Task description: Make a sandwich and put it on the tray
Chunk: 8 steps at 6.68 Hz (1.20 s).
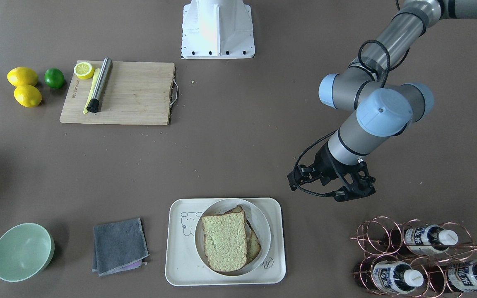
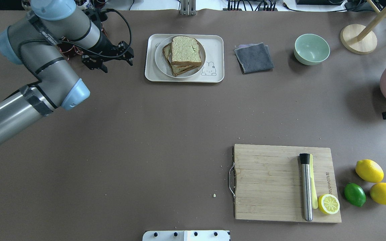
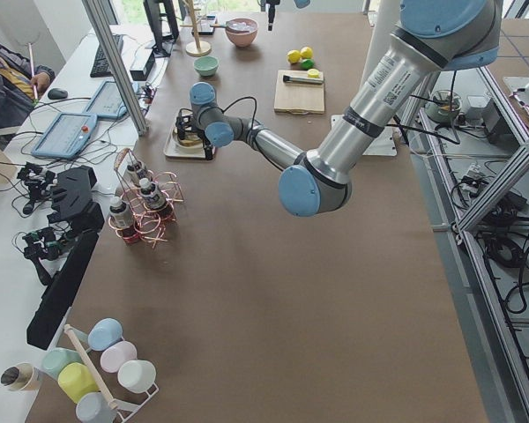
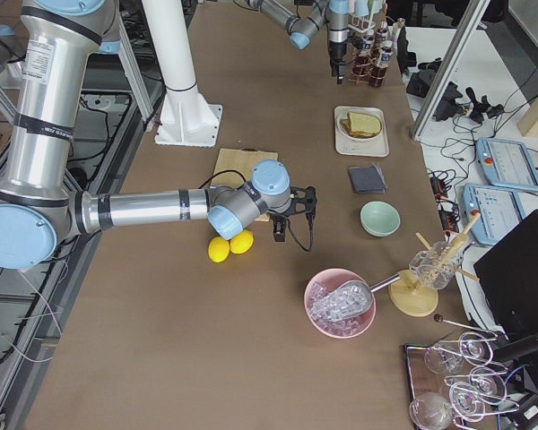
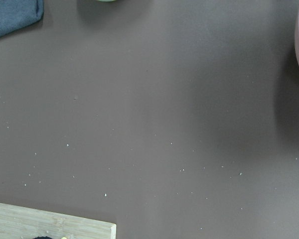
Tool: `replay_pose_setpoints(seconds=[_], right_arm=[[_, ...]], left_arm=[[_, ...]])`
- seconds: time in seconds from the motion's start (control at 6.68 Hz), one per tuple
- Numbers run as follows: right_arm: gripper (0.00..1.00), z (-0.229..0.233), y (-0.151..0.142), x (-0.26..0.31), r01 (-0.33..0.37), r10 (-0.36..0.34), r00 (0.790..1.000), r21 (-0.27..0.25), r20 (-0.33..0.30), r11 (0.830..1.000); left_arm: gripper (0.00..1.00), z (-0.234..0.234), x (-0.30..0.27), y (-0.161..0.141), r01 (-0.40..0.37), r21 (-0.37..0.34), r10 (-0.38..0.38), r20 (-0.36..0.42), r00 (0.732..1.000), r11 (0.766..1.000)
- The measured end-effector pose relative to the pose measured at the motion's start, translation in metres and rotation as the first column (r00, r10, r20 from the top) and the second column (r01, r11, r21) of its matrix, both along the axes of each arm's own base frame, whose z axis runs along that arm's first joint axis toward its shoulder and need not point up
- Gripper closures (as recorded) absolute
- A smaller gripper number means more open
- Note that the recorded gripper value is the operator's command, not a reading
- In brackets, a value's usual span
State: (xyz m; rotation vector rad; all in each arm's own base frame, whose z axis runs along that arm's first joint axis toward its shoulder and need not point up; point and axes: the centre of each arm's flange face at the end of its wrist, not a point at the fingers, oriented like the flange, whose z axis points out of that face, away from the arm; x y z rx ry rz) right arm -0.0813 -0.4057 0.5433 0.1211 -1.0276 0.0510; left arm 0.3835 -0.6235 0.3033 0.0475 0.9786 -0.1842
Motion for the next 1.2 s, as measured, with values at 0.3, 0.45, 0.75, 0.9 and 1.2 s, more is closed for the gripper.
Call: replay_pose_setpoints(seconds=[0.3,0.45,0.75,0.9,1.2], right_arm=[[0.0,0.012,0.0,0.011,0.008,-0.007,1.0,0.01,-0.029,1.0],[0.0,0.02,-0.003,0.023,0.016,-0.015,0.998,0.018,-0.062,1.0],[0.0,0.042,-0.006,0.067,0.057,-0.05,0.988,0.041,-0.149,0.998],[0.0,0.054,-0.004,0.092,0.079,-0.07,0.978,0.042,-0.198,0.996],[0.0,0.072,0.001,0.128,0.109,-0.096,0.946,0.023,-0.31,0.994]], left_arm=[[0.02,0.01,-0.095,0.03,-0.144,0.098,0.126,0.166,0.978,0.985],[0.02,0.029,-0.147,0.047,-0.214,0.141,0.178,0.229,0.957,0.967],[0.02,0.1,-0.262,0.073,-0.323,0.216,0.246,0.317,0.916,0.921],[0.02,0.136,-0.311,0.095,-0.364,0.236,0.282,0.319,0.905,0.901],[0.02,0.206,-0.37,0.137,-0.441,0.26,0.363,0.298,0.883,0.859]])
